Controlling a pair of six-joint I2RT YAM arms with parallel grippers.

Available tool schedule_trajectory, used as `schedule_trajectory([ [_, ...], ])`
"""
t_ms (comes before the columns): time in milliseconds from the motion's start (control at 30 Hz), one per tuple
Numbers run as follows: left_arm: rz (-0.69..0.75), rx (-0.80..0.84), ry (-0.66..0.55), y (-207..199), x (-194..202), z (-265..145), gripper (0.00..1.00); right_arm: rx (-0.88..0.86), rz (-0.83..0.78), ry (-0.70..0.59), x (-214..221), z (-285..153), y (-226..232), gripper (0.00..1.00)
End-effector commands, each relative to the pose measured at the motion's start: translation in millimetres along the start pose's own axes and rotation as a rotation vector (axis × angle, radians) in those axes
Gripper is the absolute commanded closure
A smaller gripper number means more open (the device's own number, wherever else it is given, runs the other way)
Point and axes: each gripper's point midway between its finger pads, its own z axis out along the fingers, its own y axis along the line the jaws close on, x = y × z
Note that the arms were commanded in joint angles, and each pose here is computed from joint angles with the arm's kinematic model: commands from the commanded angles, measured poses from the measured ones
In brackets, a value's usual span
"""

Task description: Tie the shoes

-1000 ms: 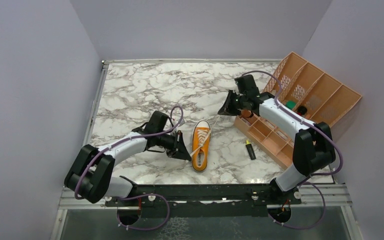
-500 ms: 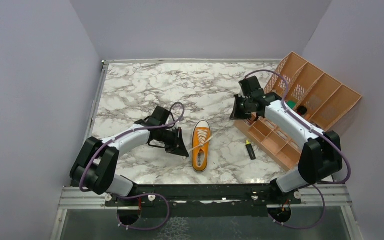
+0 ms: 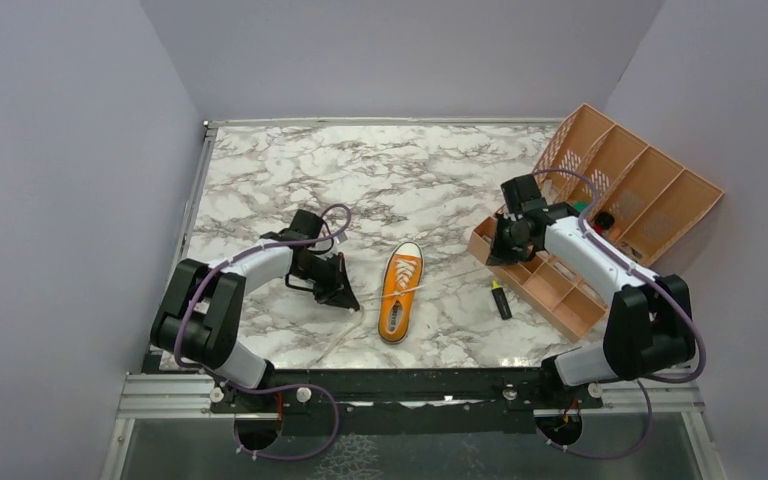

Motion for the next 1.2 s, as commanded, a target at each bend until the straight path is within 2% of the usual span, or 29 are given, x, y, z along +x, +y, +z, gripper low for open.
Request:
schedule_trajectory([
  [0,-0.029,-0.154,-0.005,36,1,-1,1.00,0.095,0.070,-0.108,-15,-7,-33,0.99],
  [233,0.057,-0.163,-0.080,27,-18,-12,1.00,0.041,0.041,-0.175,-31,-17,-26,0.99],
  [333,0.138,-0.100,-0.122,2,-33,-23,1.00,0.014,0.021,-0.201,-38,-24,-20,0.99],
  [433,0.236,-0.029,-0.183,-32,-51,-39,1.00,-0.092,-0.047,-0.266,-51,-40,-1,1.00],
  [533,0.318,-0.021,-0.252,-55,-69,-56,1.00,-0.051,-0.041,-0.273,-58,-48,-5,0.99],
  [733,0.329,-0.026,-0.279,-66,-81,-62,1.00,-0.064,-0.043,-0.285,-72,-55,1,0.99],
  [833,0.392,0.036,-0.258,-87,-79,-56,1.00,-0.212,-0.177,-0.269,-72,-63,29,0.99],
  [933,0.482,0.118,-0.247,-116,-75,-41,1.00,-0.447,-0.255,-0.199,-60,-72,68,1.00],
  [1067,0.567,0.207,-0.313,-152,-73,-25,1.00,-0.727,-0.231,-0.041,-34,-87,107,0.99],
  [1167,0.643,0.276,-0.414,-174,-77,-26,1.00,-0.869,-0.183,0.072,-24,-95,126,0.99],
])
